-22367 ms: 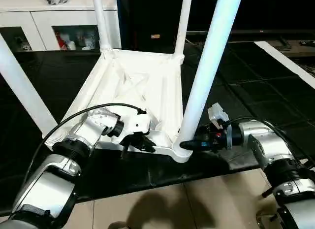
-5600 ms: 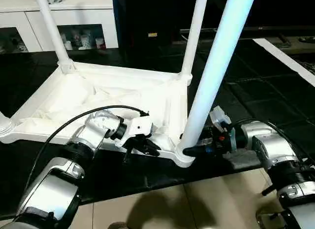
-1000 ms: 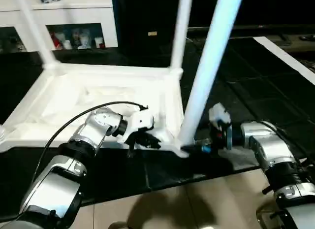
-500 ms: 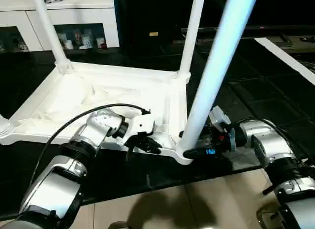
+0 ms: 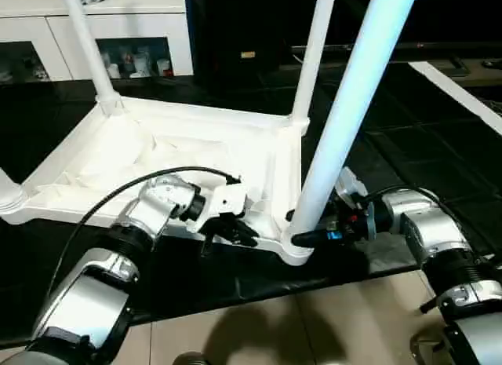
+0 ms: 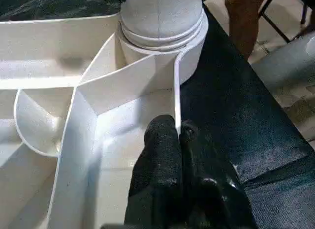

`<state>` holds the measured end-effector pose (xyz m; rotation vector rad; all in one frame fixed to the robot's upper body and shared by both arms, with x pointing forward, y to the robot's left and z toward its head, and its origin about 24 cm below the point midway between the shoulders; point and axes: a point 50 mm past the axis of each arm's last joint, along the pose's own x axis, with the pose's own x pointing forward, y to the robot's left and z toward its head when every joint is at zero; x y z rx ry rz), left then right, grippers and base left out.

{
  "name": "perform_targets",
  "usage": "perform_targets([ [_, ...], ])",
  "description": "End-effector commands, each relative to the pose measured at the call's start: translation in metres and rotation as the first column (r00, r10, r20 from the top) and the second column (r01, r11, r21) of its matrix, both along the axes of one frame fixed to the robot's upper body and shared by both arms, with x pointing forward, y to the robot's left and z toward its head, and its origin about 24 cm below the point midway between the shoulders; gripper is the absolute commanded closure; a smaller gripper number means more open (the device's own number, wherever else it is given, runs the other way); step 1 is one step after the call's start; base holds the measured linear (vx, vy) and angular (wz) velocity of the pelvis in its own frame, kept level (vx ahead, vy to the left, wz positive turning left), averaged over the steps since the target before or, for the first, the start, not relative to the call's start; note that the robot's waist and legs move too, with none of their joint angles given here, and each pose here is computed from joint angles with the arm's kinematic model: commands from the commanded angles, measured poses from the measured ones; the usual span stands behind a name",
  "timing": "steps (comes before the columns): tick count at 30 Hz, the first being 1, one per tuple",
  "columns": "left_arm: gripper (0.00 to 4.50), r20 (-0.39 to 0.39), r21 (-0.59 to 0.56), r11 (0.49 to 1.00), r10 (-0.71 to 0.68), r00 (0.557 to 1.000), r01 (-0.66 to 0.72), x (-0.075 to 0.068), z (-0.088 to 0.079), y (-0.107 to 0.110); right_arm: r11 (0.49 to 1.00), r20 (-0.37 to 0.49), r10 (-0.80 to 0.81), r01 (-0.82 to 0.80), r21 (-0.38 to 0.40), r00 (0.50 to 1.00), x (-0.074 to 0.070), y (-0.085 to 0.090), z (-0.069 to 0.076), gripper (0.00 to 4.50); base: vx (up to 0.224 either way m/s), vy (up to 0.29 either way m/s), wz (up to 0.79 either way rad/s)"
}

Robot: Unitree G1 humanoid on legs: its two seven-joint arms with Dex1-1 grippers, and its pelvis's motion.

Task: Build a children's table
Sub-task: Rotate leg to tighten

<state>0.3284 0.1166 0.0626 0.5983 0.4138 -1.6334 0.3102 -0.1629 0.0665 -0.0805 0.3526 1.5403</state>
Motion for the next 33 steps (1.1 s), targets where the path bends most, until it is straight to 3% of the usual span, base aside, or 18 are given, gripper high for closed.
perform_targets([
  [1,4.5,0.028,-0.017,0.997,0.074,0.997,-0.074,0.007,0.003,-0.006,0.999,-0.028,0.028,-0.028,0.029,0.999,-0.008,0.005,-0.006,2.38,0.0,0.0,0.0],
  [7,4.5,0.013,-0.087,0.972,0.22,0.975,-0.218,0.014,0.005,-0.016,0.981,-0.039,-0.194,0.195,0.018,0.98,-0.007,0.017,-0.02,2.48,0.0,0.0,0.0],
  [9,4.5,0.004,-0.117,0.942,0.318,0.948,-0.316,0.021,0.007,-0.028,0.917,-0.062,-0.395,0.397,0.023,0.916,0.002,0.032,-0.027,2.49,0.0,0.0,0.0],
  [13,4.5,-0.037,-0.173,0.876,0.451,0.892,-0.451,0.029,0.014,-0.048,0.823,-0.108,-0.562,0.568,0.022,0.82,0.014,0.058,-0.029,2.51,0.0,0.0,0.0],
  [14,4.5,-0.048,-0.201,0.84,0.506,0.861,-0.504,0.032,0.018,-0.061,0.768,-0.133,-0.632,0.64,0.025,0.763,0.022,0.073,-0.027,2.51,0.0,0.0,0.0],
  [20,4.5,-0.026,-0.252,0.8,0.557,0.83,-0.545,0.034,0.027,-0.085,0.68,-0.16,-0.721,0.733,0.024,0.674,0.038,0.099,-0.018,2.51,0.0,0.0,0.0],
  [22,4.5,-0.014,-0.25,0.806,0.552,0.834,-0.537,0.034,0.027,-0.083,0.676,-0.149,-0.725,0.736,0.035,0.673,0.039,0.1,-0.016,1.81,0.0,0.0,0.0],
  [30,4.5,0.028,-0.211,0.839,0.517,0.855,-0.501,0.033,0.021,-0.062,0.702,-0.066,-0.708,0.711,0.042,0.703,0.037,0.077,-0.02,1.3,0.0,0.0,0.0],
  [33,4.5,0.044,-0.178,0.877,0.46,0.887,-0.446,0.03,0.016,-0.044,0.764,-0.025,-0.642,0.642,0.065,0.766,0.03,0.052,-0.019,0.96,0.0,0.0,0.0],
])
